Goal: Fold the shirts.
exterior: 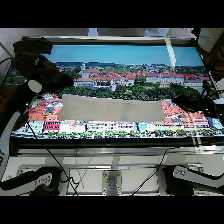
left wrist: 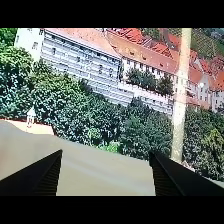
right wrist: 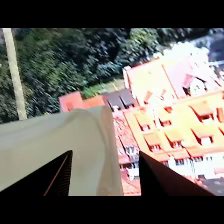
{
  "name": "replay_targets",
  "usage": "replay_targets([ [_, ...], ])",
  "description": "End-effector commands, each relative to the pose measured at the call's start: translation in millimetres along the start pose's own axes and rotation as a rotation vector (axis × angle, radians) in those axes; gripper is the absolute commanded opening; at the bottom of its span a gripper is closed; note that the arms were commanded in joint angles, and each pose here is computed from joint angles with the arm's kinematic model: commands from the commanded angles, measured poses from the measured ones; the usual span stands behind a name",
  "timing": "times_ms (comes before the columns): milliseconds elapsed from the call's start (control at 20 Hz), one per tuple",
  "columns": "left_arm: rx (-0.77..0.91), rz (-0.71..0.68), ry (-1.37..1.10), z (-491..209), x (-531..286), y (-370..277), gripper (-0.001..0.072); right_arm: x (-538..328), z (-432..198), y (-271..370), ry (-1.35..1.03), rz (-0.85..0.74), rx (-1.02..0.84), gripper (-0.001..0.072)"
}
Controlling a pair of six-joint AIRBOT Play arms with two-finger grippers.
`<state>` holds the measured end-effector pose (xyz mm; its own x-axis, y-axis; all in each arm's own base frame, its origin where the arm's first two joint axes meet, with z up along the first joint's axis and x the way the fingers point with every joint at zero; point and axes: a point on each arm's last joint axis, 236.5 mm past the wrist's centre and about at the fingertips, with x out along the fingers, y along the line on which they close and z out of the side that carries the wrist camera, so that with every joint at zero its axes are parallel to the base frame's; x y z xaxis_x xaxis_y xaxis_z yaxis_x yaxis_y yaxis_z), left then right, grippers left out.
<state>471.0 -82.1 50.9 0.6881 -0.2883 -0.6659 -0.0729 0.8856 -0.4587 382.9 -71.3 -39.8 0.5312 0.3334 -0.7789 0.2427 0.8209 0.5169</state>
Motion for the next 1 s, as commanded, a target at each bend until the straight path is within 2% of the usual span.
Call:
replay_targets([
  [0, -0.007, -0.019, 0.041, -7.0, -6.6, -7.7, 0.0613, 10.7, -44.5, -27.1, 0.122, -0.045, 0.05, 0.0542],
  [50, -0.012, -0.028, 0.049, -8.9, -6.8, -10.0, 0.0612, 15.8, -54.2, -28.3, 0.153, -0.036, 0.068, 0.0556],
  [100, -0.019, -0.037, 0.055, -10.2, -6.9, -12.2, 0.0612, 20.9, -64.0, -28.8, 0.19, -0.022, 0.087, 0.0618],
  [150, -0.02, -0.05, 0.057, -10.6, -7.1, -15.1, 0.0612, 25.4, -71.5, -27.5, 0.223, -0.003, 0.108, 0.0627],
  [600, -0.043, -0.108, 0.055, -9.6, -8.2, -29.1, 0.0612, 61.2, -70.0, -5.6, 0.223, 0.182, 0.291, 0.0638],
  [900, -0.042, -0.109, 0.064, -11.6, -8.3, -29.3, 0.0611, 83.8, -69.5, 27.8, 0.214, 0.218, 0.245, 0.0636],
  [950, -0.041, -0.11, 0.068, -12.7, -8.4, -29.4, 0.0612, 86.8, -70.9, 31.5, 0.216, 0.215, 0.234, 0.0612],
])
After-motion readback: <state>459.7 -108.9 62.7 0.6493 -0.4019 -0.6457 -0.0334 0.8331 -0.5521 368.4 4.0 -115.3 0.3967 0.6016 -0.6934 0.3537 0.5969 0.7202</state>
